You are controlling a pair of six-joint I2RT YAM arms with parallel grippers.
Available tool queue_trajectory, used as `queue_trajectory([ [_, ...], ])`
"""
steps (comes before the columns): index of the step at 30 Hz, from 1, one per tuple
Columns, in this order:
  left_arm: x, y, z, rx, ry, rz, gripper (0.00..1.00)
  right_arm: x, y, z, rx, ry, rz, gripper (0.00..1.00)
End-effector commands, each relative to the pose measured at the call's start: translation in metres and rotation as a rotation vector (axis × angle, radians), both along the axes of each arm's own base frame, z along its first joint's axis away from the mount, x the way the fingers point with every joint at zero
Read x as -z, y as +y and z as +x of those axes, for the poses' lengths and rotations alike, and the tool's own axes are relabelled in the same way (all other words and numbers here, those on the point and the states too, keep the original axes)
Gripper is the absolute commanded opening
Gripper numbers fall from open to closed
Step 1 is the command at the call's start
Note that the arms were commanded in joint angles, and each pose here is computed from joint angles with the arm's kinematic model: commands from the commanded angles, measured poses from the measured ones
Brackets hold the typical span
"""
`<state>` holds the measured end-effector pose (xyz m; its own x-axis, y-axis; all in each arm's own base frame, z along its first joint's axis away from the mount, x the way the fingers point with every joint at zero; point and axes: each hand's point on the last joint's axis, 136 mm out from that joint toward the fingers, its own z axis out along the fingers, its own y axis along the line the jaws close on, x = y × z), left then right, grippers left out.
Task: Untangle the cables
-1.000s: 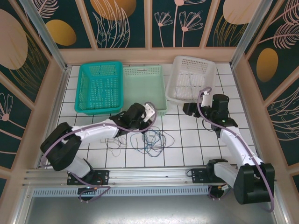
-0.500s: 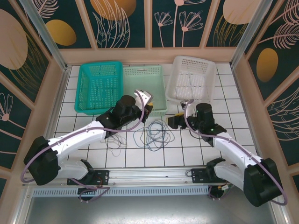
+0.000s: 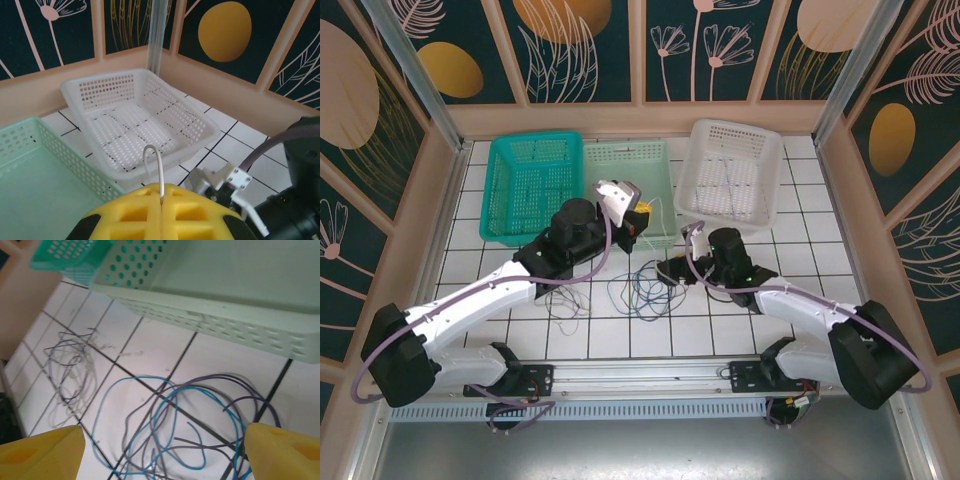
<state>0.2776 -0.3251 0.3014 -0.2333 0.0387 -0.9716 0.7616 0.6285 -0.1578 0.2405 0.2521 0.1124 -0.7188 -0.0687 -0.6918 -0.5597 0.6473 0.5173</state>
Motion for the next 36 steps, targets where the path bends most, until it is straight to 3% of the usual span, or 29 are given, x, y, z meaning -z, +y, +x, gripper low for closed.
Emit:
queue_trajectory([
  [1,-0.045,0.004,-0.005,-0.003,-0.075,-0.085,0.00,-0.005,-0.003,0.022,0.109,-0.043,-0.018,0.84],
  [6,-0.083,0.022,0.004,-0.105,-0.161,-0.075,0.00,0.003,-0.015,0.029,0.204,-0.040,-0.034,0.83],
  [13,-0.085,0.034,0.030,-0.252,-0.225,0.025,0.00,0.012,-0.026,0.035,0.271,-0.026,-0.087,0.83],
  [25,-0.027,0.071,0.124,-0.515,-0.134,0.148,0.00,0.029,-0.050,0.037,0.377,0.043,-0.140,0.79],
  [36,0.042,0.051,0.186,-0.545,-0.020,0.284,0.00,0.038,-0.056,0.029,0.385,0.083,-0.176,0.71],
])
